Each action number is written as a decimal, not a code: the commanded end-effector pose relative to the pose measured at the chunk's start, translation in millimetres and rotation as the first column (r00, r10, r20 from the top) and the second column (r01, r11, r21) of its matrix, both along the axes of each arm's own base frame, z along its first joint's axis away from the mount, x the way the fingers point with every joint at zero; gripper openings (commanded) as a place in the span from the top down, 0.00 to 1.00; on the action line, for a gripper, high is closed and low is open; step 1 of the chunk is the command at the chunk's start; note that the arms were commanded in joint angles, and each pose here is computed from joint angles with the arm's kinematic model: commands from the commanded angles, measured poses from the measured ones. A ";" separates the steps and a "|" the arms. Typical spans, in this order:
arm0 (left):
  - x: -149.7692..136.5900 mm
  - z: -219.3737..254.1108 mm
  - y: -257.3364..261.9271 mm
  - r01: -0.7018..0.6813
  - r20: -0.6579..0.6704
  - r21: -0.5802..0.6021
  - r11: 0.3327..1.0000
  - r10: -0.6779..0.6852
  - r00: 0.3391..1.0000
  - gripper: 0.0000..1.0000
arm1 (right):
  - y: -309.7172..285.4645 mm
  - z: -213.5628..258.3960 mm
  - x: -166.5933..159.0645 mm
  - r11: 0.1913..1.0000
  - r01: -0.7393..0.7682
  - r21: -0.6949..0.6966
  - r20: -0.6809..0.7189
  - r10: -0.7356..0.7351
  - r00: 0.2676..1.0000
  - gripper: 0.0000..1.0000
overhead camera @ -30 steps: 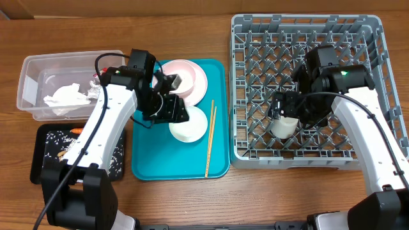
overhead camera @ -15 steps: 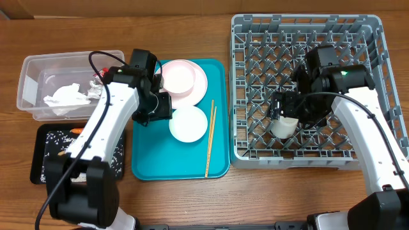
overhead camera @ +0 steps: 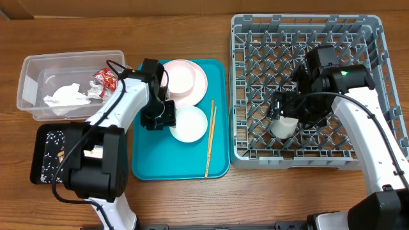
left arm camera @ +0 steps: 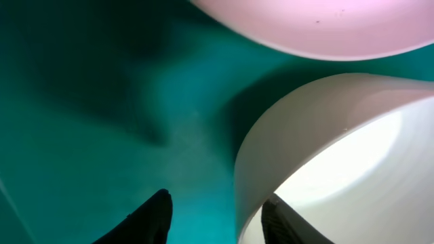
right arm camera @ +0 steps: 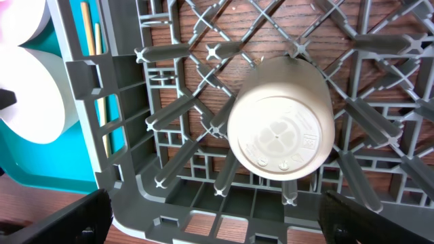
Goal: Sort waste into correct bins and load items into the dishwasher
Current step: 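Move the left gripper to the white bowl and grasp its rim, then lift the white bowl toward the right gripper and grasp it with right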
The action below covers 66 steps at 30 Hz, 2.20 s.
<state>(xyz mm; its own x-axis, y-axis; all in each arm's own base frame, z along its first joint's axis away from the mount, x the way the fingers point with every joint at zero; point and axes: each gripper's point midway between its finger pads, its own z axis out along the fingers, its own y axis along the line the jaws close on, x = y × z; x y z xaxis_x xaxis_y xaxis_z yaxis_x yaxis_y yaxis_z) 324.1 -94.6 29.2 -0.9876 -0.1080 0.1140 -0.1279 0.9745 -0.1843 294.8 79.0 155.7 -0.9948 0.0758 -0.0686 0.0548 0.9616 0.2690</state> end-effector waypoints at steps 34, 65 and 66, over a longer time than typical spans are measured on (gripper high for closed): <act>-5.3 117.5 -62.9 0.174 0.174 -0.050 0.984 -0.163 0.971 0.96 | 87.2 61.8 7.9 0.954 -0.226 0.196 0.176 0.192 0.965 0.09; -19.1 125.6 -98.5 0.289 0.185 -0.193 0.938 -0.255 0.949 0.96 | 130.9 13.7 3.7 0.940 -0.342 0.007 0.253 0.329 0.910 0.81; -19.8 126.4 -100.2 0.290 0.184 -0.204 0.935 -0.254 0.950 0.96 | 131.1 13.9 4.1 0.940 -0.342 0.007 0.255 0.329 0.909 0.85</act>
